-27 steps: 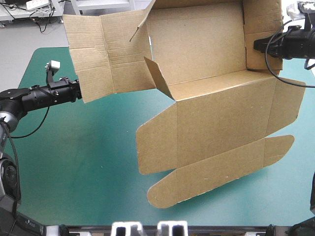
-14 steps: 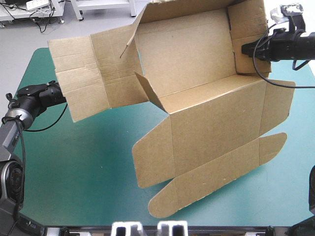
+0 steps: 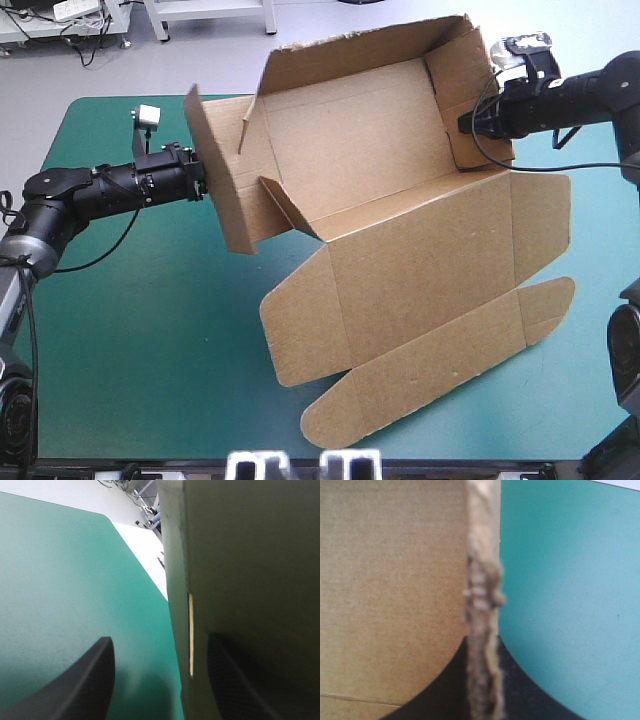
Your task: Fold the box
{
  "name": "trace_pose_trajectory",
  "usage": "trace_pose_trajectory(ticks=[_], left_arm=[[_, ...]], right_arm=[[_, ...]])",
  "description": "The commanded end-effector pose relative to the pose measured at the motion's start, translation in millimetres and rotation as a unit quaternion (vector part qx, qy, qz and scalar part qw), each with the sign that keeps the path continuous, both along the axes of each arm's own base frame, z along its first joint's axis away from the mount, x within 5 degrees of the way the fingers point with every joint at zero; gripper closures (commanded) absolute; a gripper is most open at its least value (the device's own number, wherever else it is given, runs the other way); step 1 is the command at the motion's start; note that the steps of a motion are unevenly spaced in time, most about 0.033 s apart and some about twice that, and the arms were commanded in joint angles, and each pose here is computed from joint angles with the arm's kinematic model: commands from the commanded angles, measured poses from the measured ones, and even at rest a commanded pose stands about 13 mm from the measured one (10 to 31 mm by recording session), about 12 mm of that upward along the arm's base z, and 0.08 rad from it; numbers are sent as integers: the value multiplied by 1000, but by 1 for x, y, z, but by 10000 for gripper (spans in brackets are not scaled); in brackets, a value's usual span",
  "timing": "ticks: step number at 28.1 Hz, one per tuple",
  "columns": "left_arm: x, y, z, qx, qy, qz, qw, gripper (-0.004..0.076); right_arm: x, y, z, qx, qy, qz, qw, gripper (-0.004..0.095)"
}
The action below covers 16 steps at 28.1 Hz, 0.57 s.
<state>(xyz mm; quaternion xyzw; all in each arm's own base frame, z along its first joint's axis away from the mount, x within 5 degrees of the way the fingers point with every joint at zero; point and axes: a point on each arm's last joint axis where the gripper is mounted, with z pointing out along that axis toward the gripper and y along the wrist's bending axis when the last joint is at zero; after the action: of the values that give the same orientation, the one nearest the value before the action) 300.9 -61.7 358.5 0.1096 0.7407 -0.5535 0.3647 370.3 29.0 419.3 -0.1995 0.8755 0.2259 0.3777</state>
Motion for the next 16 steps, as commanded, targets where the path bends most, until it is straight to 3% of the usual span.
trace_pose_trajectory(ticks=[1, 16], left_arm=[[-19, -16, 27, -44, -32, -65, 996, 297], [-25, -18, 48, -41, -66, -69, 995, 297]], right_arm=[[-10, 16, 30, 17, -68, -19, 997, 932], [8, 52, 11, -7, -63, -39, 997, 932]])
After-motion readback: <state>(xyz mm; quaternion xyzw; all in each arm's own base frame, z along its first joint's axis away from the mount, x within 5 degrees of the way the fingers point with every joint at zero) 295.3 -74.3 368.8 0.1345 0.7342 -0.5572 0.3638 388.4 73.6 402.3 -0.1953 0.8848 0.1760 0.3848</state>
